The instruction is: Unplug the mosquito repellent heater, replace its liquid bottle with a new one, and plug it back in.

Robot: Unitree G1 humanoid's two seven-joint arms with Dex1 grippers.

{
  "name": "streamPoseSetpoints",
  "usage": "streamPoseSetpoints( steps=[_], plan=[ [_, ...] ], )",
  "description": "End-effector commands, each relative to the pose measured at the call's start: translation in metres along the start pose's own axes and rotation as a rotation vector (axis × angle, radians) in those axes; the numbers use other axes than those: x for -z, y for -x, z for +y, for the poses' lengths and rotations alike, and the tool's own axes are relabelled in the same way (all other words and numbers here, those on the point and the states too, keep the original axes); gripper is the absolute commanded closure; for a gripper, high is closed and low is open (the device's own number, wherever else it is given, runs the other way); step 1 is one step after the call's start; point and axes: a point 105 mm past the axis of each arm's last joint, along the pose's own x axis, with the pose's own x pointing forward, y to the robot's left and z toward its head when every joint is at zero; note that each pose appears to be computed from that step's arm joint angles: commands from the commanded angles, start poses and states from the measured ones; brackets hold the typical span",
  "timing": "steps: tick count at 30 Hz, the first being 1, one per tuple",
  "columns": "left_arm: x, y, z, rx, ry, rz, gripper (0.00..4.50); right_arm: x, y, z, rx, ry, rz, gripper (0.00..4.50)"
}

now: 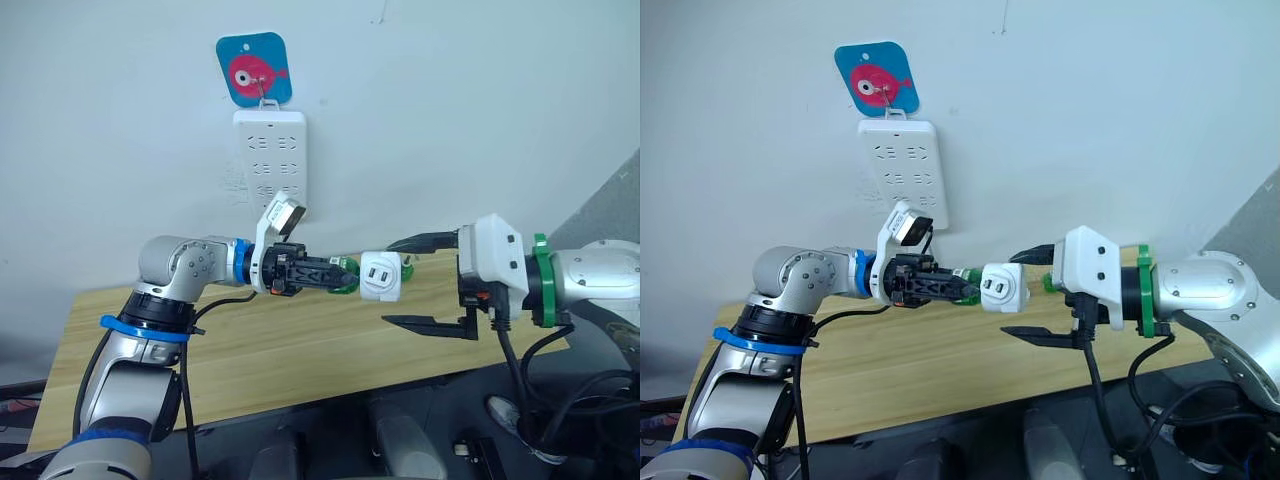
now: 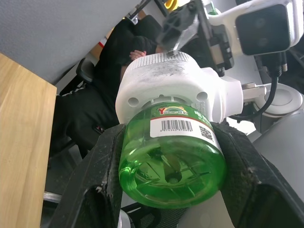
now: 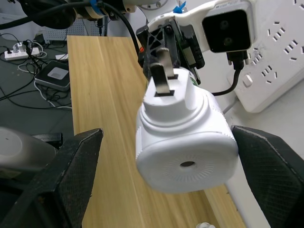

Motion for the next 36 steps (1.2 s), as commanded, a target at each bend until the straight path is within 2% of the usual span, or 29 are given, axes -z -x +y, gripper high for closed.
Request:
streamPoseSetpoints(
  steps=[1,6,9,12,18,20,22,24,27,33,36],
  plan=[
    [-0.003,-0.001,-0.010,0.041,-0.032,0.002,2.22,-0.005,-0.002,-0.004,0.019,0.074,-0.012,0.00],
    [-0.003,-0.001,-0.011,0.045,-0.033,0.009,2.22,-0.002,-0.004,-0.006,0.022,0.111,-0.015,0.00],
    [-0.003,-0.001,-0.011,0.046,-0.034,0.009,2.22,-0.003,-0.004,-0.007,0.020,0.115,-0.028,0.62],
    [-0.003,-0.001,-0.013,0.056,-0.038,0.006,2.22,-0.004,-0.004,-0.007,0.020,0.122,-0.033,1.53],
    [-0.002,-0.001,-0.020,0.098,-0.016,0.013,2.22,-0.009,-0.004,-0.009,0.021,0.132,-0.050,1.52],
    [-0.003,0.000,-0.015,0.067,-0.007,0.007,2.22,-0.010,-0.004,-0.009,0.022,0.132,-0.051,1.53],
    [-0.005,0.001,-0.010,0.035,-0.011,-0.004,1.49,-0.009,-0.003,-0.010,0.022,0.128,-0.048,1.53],
    [-0.005,0.002,-0.005,-0.007,-0.079,-0.002,0.89,-0.008,0.000,-0.010,0.024,0.117,-0.039,1.53],
    [-0.006,0.004,0.003,-0.098,-0.261,0.039,0.02,-0.004,0.004,-0.009,0.027,0.092,-0.021,1.53],
    [-0.009,0.018,0.019,-0.238,-0.625,0.210,0.00,0.012,0.016,-0.005,0.037,-0.009,0.053,1.53],
    [-0.004,0.014,0.023,-0.234,-0.842,0.330,0.00,0.029,0.022,0.002,0.037,-0.108,0.148,1.53]
  ],
)
